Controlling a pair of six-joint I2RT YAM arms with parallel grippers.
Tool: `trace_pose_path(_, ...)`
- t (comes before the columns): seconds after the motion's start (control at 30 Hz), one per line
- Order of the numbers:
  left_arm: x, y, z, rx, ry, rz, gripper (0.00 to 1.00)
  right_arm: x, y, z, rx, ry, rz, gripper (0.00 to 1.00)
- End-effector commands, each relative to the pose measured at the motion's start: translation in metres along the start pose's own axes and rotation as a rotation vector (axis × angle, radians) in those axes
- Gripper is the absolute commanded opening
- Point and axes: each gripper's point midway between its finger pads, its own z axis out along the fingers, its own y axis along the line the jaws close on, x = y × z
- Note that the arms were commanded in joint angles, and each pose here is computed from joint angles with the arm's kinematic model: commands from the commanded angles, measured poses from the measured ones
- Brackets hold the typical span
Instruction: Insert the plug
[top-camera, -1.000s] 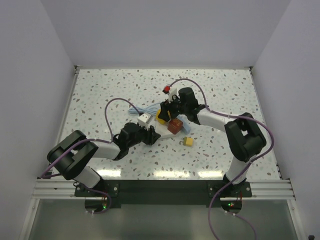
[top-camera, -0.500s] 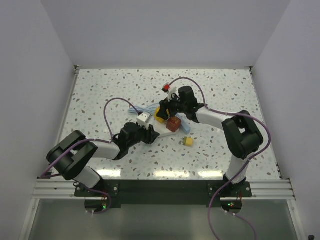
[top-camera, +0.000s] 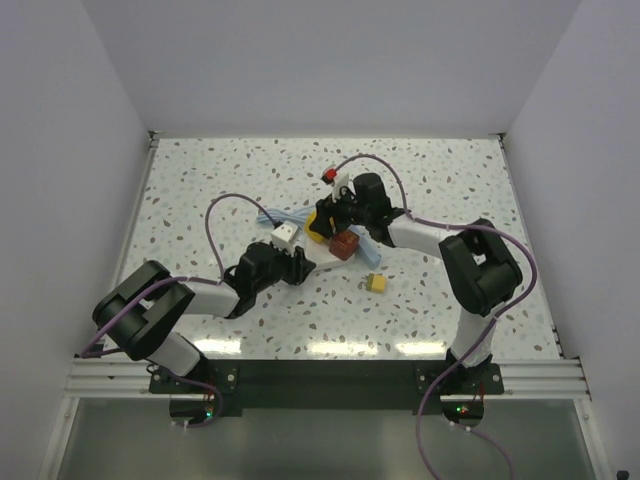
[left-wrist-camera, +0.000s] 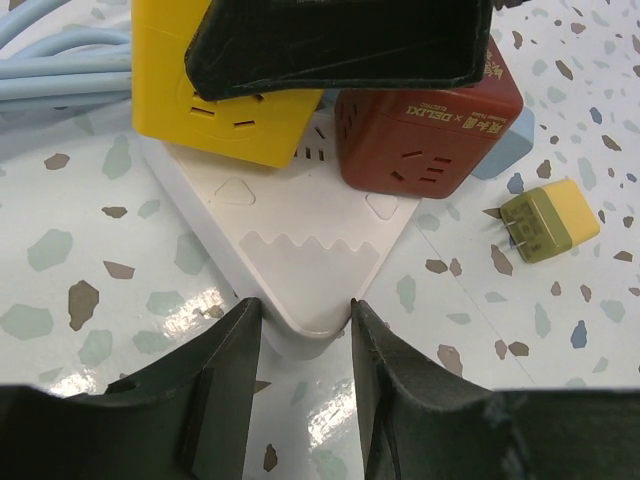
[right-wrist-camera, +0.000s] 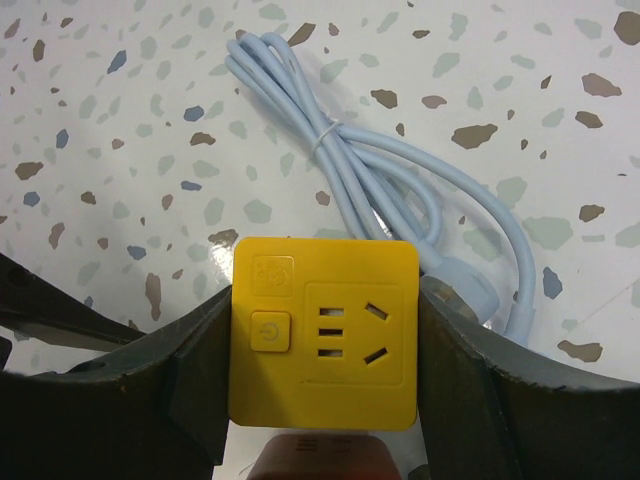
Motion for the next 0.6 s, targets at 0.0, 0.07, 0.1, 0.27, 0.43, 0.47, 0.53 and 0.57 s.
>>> trace_pose_path(0.0, 0.037, 0.024, -0.008, -0.074, 0.136, 0.03, 0.34, 0.128, 0.004, -0.002, 0.049, 0.379, 0.121, 0.0)
trace_pose_path(0.07, 0.037, 0.026, -0.009, -0.073, 0.137, 0.026, 0.34, 0.134, 0.009, 0.0, 0.042, 0.395, 0.123, 0.0)
trace_pose_path(0.1, 0.037, 0.028, -0.009, -0.075, 0.137, 0.027, 0.34, 0.14, 0.009, 0.001, 0.039, 0.408, 0.126, 0.0)
trace_pose_path(0.27, 0.039, 0.031, -0.01, -0.07, 0.137, 0.023, 0.33, 0.16, 0.016, 0.004, 0.024, 0.481, 0.131, 0.0)
trace_pose_path(0.43, 0.042, 0.035, -0.011, -0.067, 0.14, 0.021, 0.31, 0.171, 0.021, 0.009, -0.002, 0.548, 0.14, 0.0)
trace_pose_path(0.47, 0.043, 0.035, -0.012, -0.067, 0.141, 0.021, 0.31, 0.168, 0.022, 0.011, -0.007, 0.548, 0.138, 0.0)
trace_pose_path(0.53, 0.044, 0.038, -0.012, -0.073, 0.143, 0.019, 0.31, 0.171, 0.023, 0.011, -0.023, 0.568, 0.115, 0.0)
trace_pose_path(0.57, 0.044, 0.039, -0.013, -0.075, 0.14, 0.016, 0.31, 0.171, 0.023, 0.013, -0.028, 0.571, 0.114, 0.0)
